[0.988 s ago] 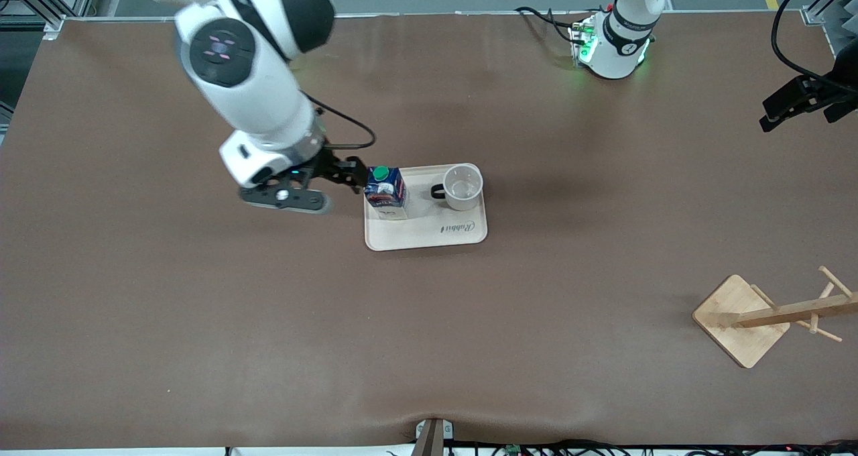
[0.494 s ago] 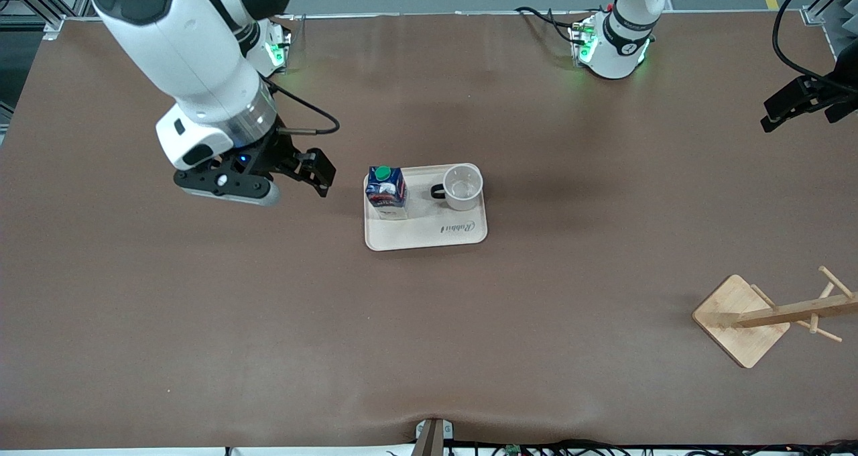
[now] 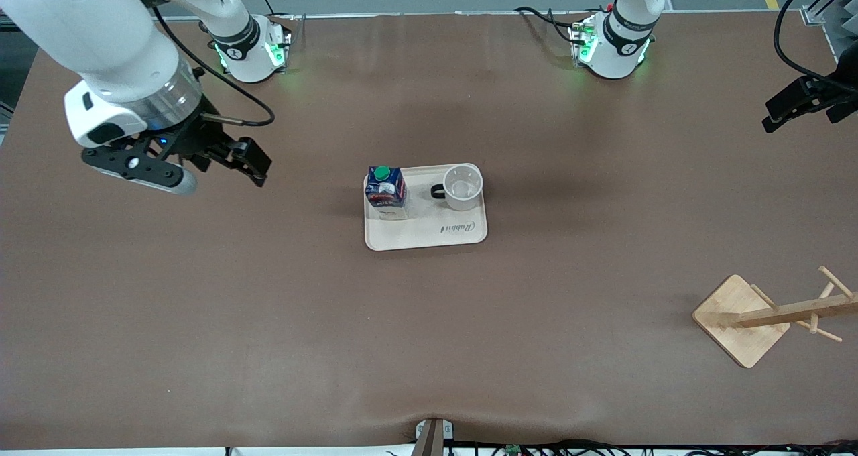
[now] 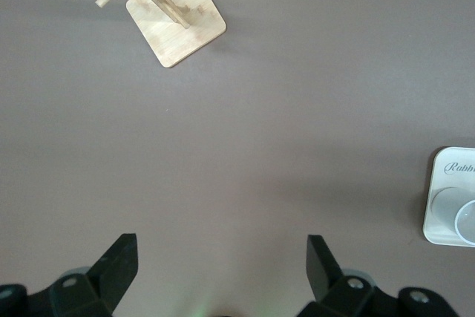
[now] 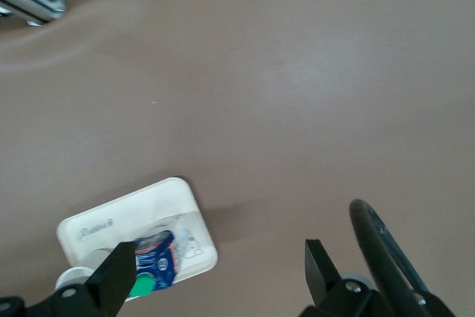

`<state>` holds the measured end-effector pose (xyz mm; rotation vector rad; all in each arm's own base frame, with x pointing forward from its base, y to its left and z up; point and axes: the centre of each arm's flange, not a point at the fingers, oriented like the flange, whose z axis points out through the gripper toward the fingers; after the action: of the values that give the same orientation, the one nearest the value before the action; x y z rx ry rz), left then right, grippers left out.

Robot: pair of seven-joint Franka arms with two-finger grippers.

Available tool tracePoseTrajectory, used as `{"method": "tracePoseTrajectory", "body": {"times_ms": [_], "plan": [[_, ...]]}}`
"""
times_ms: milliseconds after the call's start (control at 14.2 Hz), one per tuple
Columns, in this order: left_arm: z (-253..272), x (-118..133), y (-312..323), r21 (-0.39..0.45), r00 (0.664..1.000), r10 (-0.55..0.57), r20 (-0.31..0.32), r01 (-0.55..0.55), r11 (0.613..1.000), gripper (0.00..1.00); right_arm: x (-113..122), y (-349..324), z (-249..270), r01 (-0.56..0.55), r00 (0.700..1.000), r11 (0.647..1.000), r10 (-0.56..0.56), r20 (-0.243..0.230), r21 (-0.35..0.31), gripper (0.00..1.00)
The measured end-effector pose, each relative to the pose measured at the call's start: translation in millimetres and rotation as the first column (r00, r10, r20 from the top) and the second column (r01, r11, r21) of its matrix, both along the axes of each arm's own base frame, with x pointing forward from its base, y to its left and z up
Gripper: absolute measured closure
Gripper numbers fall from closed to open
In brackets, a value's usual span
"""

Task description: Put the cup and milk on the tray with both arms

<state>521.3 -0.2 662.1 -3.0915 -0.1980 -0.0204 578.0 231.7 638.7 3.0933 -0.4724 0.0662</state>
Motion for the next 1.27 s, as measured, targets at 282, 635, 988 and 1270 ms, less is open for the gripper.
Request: {"method": "tracePoseTrajectory", "body": {"times_ms": [282,635,988,1270], "plan": [[0,0,1,0.0,1.0,0.001,0.002,-0.001,1.0,0.0,-12,-37,13,0.002,0.999,0.999,-0.003,-0.043,-0.032,0.0],[2,1,0,0.0,1.0,-0.001,0.013,0.001,1.0,0.0,-23,-116,18,-0.162,0.984,0.987,0.159,-0.076,-0.024,0.0],[1,1,-2,0.0,1.0,-0.004,0.014,0.004,1.0,0.0,-30,-234,-4,-0.26,0.96,0.965,0.262,-0.099,0.033,0.0],[0,1,-18,0.001,0.999,-0.034,0.012,0.034,0.999,0.0,-46,-291,-2,-0.295,0.949,0.954,0.299,-0.096,0.054,0.0]]}}
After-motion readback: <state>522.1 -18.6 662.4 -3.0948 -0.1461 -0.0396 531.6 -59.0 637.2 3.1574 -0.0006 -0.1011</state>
